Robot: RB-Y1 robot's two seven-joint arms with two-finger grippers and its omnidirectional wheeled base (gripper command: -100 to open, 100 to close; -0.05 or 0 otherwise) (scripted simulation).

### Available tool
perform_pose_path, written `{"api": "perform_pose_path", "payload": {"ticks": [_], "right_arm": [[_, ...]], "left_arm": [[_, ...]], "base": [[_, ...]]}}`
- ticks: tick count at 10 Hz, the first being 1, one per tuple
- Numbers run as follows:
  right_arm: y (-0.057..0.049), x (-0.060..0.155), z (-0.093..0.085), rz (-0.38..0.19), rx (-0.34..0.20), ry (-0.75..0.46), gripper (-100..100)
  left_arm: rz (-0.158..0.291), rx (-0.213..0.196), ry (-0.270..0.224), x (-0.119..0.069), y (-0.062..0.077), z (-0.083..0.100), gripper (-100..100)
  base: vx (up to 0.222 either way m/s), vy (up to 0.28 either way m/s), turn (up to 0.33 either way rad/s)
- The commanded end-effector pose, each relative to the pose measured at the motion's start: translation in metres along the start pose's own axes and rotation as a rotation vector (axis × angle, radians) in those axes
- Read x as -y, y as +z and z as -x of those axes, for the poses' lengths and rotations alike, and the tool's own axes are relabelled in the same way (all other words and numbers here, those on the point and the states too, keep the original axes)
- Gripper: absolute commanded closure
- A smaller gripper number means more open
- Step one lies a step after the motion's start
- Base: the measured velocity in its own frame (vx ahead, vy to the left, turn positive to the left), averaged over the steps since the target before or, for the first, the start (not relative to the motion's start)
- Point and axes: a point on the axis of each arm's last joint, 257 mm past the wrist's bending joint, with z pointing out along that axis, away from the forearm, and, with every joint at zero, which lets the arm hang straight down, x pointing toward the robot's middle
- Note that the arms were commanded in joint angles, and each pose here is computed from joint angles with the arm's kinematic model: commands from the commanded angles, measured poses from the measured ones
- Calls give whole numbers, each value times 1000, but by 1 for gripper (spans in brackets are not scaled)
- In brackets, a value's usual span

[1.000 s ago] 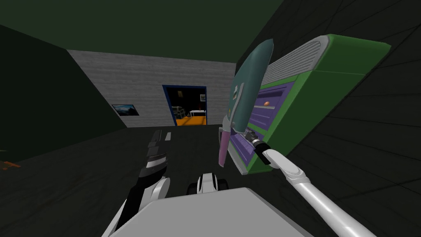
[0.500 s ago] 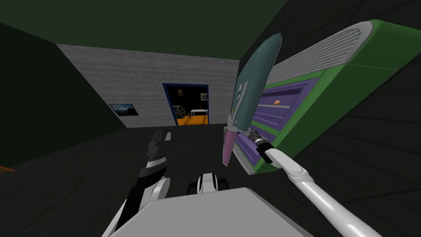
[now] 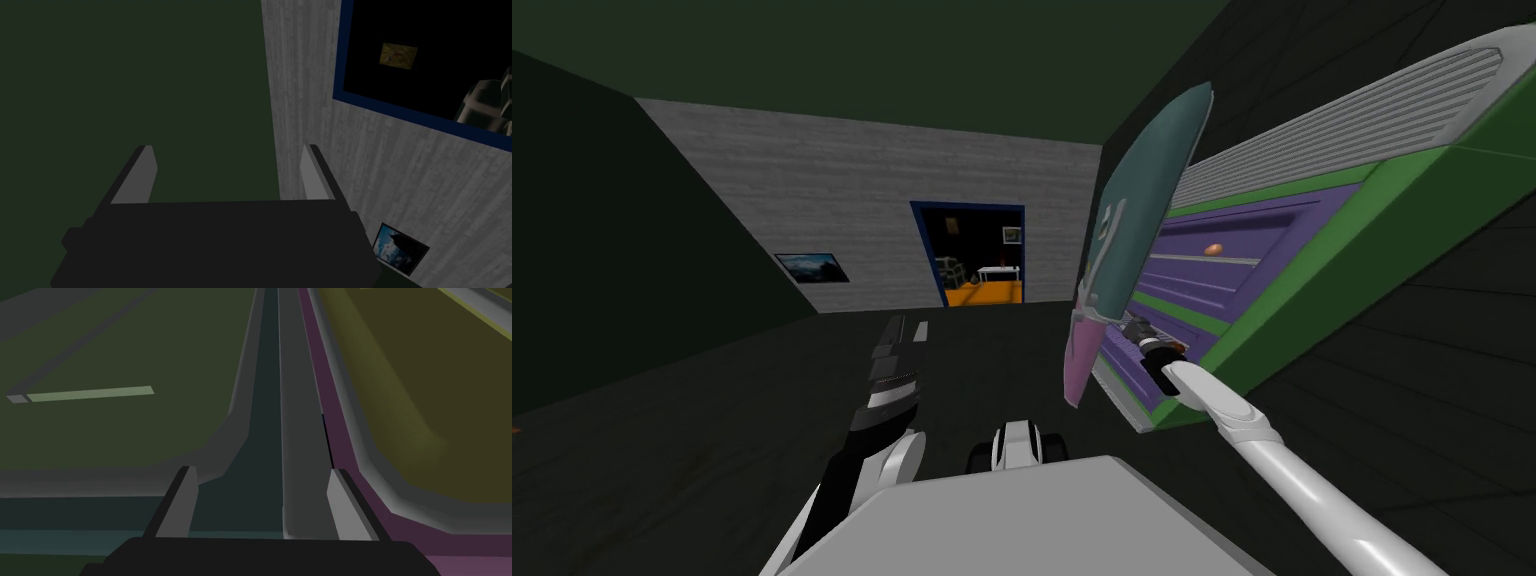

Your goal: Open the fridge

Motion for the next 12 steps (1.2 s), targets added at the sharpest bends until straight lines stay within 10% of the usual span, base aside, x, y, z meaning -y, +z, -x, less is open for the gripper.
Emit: {"api": "perform_pose_path", "payload": {"ticks": [1,12], "right_arm": [[0,9,-27,-21,-61,-4,100],[-12,34,-136,-72,-308,-23,100]], "left_arm": [[0,0,0,0,0,0,0],[0,0,0,0,0,0,0]], "base": [[133,323,11],[182,292,0]]}}
